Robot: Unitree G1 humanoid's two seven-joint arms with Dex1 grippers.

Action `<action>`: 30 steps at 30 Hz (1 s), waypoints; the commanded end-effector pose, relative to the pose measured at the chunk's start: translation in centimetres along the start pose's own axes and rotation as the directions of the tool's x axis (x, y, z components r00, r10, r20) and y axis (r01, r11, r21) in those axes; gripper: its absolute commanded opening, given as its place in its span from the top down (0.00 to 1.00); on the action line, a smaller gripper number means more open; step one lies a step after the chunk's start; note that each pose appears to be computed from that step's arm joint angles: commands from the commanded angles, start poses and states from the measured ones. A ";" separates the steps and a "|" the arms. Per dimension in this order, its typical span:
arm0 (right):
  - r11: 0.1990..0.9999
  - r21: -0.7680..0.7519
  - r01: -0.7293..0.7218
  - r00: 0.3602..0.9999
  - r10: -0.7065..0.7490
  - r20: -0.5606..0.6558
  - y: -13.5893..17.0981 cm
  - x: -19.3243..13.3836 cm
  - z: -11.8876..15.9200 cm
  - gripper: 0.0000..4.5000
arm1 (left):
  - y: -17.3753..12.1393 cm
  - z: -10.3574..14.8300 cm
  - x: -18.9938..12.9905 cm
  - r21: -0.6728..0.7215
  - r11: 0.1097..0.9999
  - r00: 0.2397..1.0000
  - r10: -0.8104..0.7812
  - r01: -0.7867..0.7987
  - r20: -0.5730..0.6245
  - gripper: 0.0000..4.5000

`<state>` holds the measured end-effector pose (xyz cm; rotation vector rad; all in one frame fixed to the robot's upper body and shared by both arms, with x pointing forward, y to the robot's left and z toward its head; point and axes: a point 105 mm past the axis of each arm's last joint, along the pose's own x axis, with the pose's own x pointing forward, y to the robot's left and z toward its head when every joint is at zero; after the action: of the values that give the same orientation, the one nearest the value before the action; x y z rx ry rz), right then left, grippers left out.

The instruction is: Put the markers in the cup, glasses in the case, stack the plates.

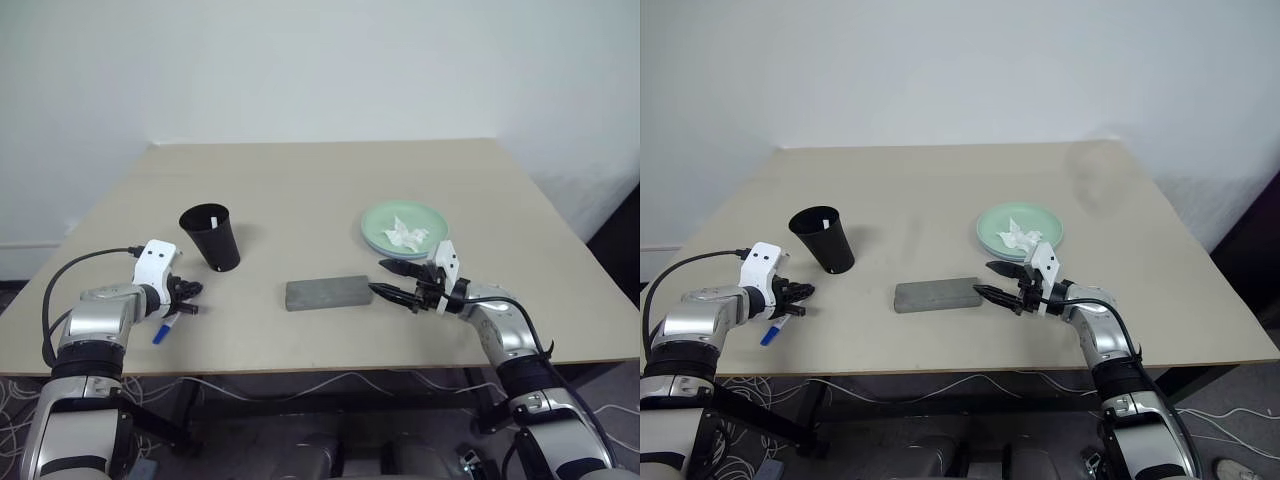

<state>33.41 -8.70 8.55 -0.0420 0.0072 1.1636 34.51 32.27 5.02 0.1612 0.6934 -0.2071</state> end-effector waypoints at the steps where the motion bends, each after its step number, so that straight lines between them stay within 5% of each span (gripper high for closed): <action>1: 0.999 -0.048 0.005 0.999 -0.004 0.032 -0.3 0.1 1.4 0.32 | -0.7 1.5 -0.8 0.119 0.992 0.998 -0.036 0.029 0.060 0.96; 10: 0.999 -0.053 0.002 1.000 -0.001 0.029 -0.5 0.2 1.5 0.32 | -9.8 7.7 -3.8 0.426 0.862 0.835 -0.433 0.273 0.341 0.96; 14: 0.998 -0.056 0.002 1.000 0.000 0.029 -0.5 0.3 1.5 0.32 | -10.2 11.6 -4.4 0.411 0.886 0.758 -0.416 0.214 0.503 0.96; 23: 0.998 -0.062 0.005 1.000 -0.004 0.027 -0.5 0.2 1.5 0.32 | -8.1 21.0 -7.3 0.266 0.963 0.451 -0.217 -0.048 0.866 0.96; 30: 0.998 -0.066 0.010 0.999 -0.008 0.031 -0.5 0.2 1.6 0.32 | -5.3 22.9 -6.9 0.147 0.946 0.381 -0.028 -0.288 0.924 0.96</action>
<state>33.56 -8.62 8.58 -0.0611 0.0080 1.1613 42.16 22.31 24.65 0.2959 -0.4559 -0.2735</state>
